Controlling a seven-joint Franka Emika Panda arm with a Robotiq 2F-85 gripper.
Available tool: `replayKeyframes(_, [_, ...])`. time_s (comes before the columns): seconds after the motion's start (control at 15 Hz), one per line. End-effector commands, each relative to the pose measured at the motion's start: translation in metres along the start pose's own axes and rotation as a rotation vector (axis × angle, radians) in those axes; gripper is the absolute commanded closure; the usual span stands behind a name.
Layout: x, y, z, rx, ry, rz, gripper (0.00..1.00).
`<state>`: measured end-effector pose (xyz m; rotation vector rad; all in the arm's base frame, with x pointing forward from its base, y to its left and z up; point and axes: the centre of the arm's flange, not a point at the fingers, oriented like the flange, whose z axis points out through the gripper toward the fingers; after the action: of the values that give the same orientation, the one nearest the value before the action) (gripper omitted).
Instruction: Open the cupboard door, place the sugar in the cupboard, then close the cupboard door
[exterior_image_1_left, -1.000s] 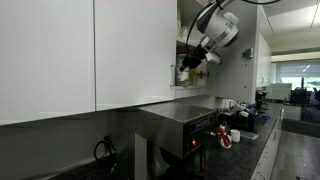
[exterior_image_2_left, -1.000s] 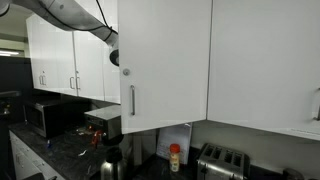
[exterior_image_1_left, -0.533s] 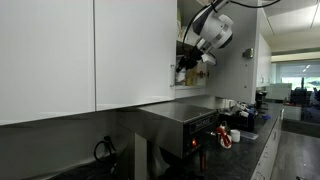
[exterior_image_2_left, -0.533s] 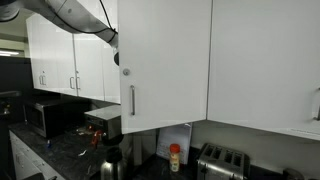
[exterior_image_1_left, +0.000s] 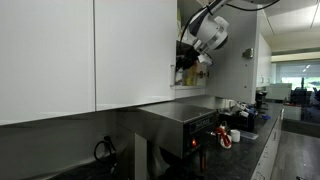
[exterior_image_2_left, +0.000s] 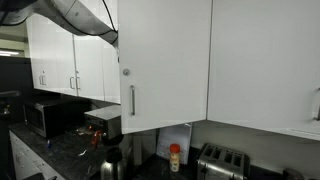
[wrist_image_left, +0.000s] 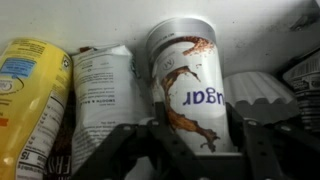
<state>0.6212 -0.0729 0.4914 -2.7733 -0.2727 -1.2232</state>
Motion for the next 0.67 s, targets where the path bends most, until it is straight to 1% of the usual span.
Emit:
replayKeyframes(0.0, [0.0166, 0.0031, 0.0047, 0.009, 0.009, -0.031, 0.68])
replayKeyframes(0.13, [0.0167, 0.0029, 0.0057, 0.009, 0.006, -0.028, 0.68])
replayKeyframes(0.2, [0.0162, 0.0027, 0.0056, 0.009, 0.006, -0.03, 0.18])
replayKeyframes(0.27, [0.016, 0.0026, 0.0055, 0.01, 0.006, -0.03, 0.17])
replayKeyframes(0.33, [0.0157, 0.0026, 0.0053, 0.012, 0.006, -0.03, 0.11])
replayKeyframes(0.4, [0.0157, 0.0027, 0.0044, 0.012, 0.007, -0.03, 0.03])
replayKeyframes(0.47, [0.0172, 0.0029, 0.0029, 0.012, 0.011, -0.031, 0.0])
replayKeyframes(0.6, [0.0196, 0.0027, 0.0, 0.01, 0.017, -0.031, 0.0])
